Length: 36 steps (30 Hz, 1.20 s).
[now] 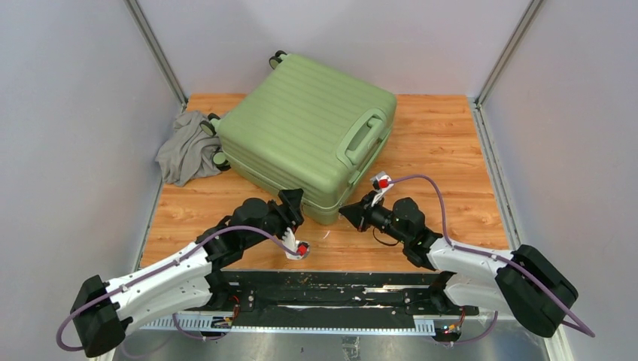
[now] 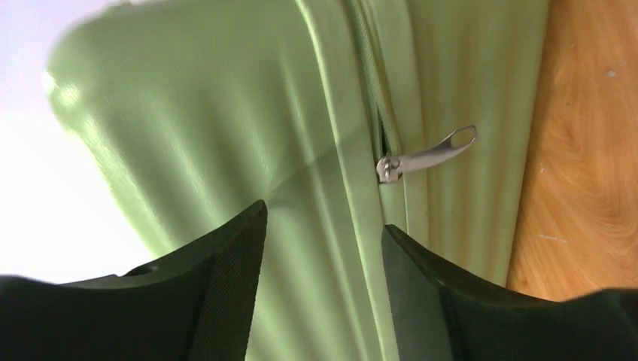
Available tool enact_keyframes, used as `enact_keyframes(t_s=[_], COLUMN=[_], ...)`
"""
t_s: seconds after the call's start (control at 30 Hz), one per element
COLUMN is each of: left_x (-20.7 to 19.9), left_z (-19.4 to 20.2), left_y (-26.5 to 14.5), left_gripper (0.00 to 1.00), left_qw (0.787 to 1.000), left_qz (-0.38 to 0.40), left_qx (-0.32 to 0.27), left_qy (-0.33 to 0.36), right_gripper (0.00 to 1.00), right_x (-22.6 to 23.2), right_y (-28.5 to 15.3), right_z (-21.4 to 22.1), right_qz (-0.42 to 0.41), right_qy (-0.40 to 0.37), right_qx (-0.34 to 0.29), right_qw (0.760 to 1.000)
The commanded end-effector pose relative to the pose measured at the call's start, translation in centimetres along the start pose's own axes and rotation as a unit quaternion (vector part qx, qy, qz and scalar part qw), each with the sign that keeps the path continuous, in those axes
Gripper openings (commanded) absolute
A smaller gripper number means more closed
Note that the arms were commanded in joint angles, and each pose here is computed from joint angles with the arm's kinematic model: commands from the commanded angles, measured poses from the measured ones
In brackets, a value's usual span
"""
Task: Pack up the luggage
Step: Zip the luggage at the center of the board.
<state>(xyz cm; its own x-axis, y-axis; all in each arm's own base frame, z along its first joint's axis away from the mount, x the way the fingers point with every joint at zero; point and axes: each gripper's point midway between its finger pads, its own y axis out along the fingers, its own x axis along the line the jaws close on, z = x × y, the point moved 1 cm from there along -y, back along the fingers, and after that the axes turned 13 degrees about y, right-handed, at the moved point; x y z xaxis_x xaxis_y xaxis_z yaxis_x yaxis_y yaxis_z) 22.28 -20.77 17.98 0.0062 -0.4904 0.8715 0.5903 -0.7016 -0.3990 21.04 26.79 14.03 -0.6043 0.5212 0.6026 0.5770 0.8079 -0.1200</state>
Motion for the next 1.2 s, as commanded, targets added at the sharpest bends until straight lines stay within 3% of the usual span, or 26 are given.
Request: enact_keyframes(t_s=[0.0, 0.33, 0.5, 0.67, 0.87, 1.0, 1.17], left_x=[2.1, 2.1, 5.0, 7.2, 8.2, 8.1, 6.0], left_z=[2.2, 1.3, 1.8, 2.0, 1.3, 1.3, 0.6], left_y=[0.6, 3.2, 4.9, 5.9, 6.1, 5.4, 3.9], left_gripper=[0.55, 0.15, 0.10, 0.08, 0.08, 0.07, 0.06], left_qw=[0.999, 0.997, 0.996, 0.994, 0.993, 0.993, 0.994], left_qz=[-0.048, -0.072, -0.090, -0.105, -0.113, -0.118, -0.109], left_qx=[0.015, -0.008, -0.003, -0.005, -0.013, -0.006, -0.009], left_qy=[-0.001, 0.033, 0.000, -0.007, -0.013, -0.021, -0.013], right_gripper=[0.00, 0.00, 0.00, 0.00, 0.00, 0.00, 0.00], right_x=[2.4, 2.4, 6.1, 11.5, 9.3, 6.5, 3.1], right_y=[-0.6, -0.2, 0.1, 0.1, -0.6, -2.4, -3.7], right_z=[-0.1, 0.0, 0.4, 3.6, 2.2, -0.2, 0.5], right_qz=[-0.055, -0.059, -0.126, -0.197, -0.146, -0.120, -0.085], right_qy=[0.001, -0.002, -0.019, -0.059, -0.050, -0.004, 0.024], right_qx=[0.000, 0.002, 0.027, 0.090, 0.039, -0.001, 0.018], right_qw=[0.998, 0.998, 0.992, 0.975, 0.987, 0.993, 0.996])
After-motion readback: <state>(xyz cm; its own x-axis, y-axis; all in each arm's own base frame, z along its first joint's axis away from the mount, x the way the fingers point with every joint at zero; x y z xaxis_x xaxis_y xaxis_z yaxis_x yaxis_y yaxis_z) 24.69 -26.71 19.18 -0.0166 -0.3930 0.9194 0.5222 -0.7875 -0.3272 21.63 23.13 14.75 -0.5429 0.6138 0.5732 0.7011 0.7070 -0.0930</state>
